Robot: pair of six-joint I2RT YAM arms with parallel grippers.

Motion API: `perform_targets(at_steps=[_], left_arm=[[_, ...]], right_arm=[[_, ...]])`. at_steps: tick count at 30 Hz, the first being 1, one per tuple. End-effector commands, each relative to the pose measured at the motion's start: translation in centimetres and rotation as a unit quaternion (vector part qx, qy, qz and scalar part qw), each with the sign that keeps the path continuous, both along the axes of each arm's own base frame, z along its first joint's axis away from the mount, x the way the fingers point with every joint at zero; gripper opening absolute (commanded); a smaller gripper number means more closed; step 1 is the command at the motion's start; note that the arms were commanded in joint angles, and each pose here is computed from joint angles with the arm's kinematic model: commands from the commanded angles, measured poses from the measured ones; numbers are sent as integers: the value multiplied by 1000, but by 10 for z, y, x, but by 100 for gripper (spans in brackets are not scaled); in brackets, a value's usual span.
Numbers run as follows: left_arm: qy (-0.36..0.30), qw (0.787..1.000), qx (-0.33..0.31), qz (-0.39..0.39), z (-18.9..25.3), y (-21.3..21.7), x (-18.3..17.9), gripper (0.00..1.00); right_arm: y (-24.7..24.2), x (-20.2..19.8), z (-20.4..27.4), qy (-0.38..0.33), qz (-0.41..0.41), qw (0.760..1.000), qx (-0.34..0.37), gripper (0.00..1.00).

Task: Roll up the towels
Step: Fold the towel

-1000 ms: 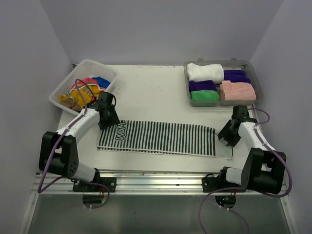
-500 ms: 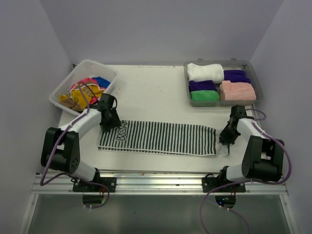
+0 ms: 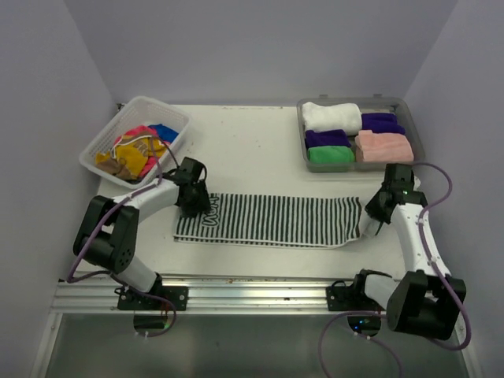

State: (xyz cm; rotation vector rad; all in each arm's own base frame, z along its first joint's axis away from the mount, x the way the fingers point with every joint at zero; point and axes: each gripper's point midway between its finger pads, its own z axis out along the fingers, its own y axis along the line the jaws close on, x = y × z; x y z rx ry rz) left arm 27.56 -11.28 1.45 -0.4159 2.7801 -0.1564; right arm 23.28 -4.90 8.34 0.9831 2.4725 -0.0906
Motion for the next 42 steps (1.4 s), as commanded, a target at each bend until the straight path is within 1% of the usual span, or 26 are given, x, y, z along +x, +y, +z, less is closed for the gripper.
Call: perform_targets(at_steps=[1,3,5,6,7,9,11,12,14,15,17,18,19,20,24,28,32,34,38,40,42], left_arm=[[33,994,-95,-42,-15,-67,-14,56],[37,992,-94,-75,-16,-92,-21,56],[32,990,-103,-95,-10,-114,-18,56],[39,987,-102,-117,-13,-129,-26,56],[31,985,-107,-130,-6,-141,-21,56],[25,982,-107,-157,5,-161,-22,56],[11,980,-106,-169,15,-166,-19,56],[-9,979,-108,-171,30,-166,-13,56],[-29,979,-101,-175,48,-161,-5,58],[-45,978,-110,-170,64,-156,1,58],[-48,977,-118,-168,74,-146,2,59],[-57,979,-123,-153,81,-134,9,59],[-49,981,-118,-148,76,-123,6,59],[-54,983,-117,-130,78,-109,12,59],[-26,990,-95,-102,50,-79,1,57],[-7,991,-91,-93,27,-74,-7,53],[16,991,-94,-92,5,-75,-14,50],[21,992,-89,-92,-1,-73,-16,49],[32,992,-84,-94,-10,-71,-18,46],[34,991,-85,-95,-13,-72,-19,44],[36,991,-88,-97,-15,-73,-20,43]], right_arm=[[-12,11,60,-66,-5,997,-39,0],[-8,17,85,-100,4,994,-36,0],[-2,18,99,-111,15,993,-28,0],[2,22,114,-128,25,991,-27,0],[6,22,118,-130,30,991,-25,0],[20,28,137,-152,55,987,-21,0],[31,30,147,-158,68,985,-23,0],[46,34,158,-171,93,981,-25,0],[57,36,162,-171,103,980,-21,0],[67,38,165,-175,117,977,-16,0],[77,41,164,-175,125,977,-7,0],[87,41,163,-174,139,975,-2,0],[93,43,162,-177,143,974,3,0],[104,44,159,-172,158,972,7,0],[135,47,153,-170,185,968,19,0],[167,50,147,-166,212,963,23,0],[212,53,140,-159,245,956,27,0],[229,53,135,-154,255,954,30,0],[281,52,125,-143,295,944,30,0],[300,55,108,-122,306,944,18,0],[321,55,110,-125,317,940,18,0]])
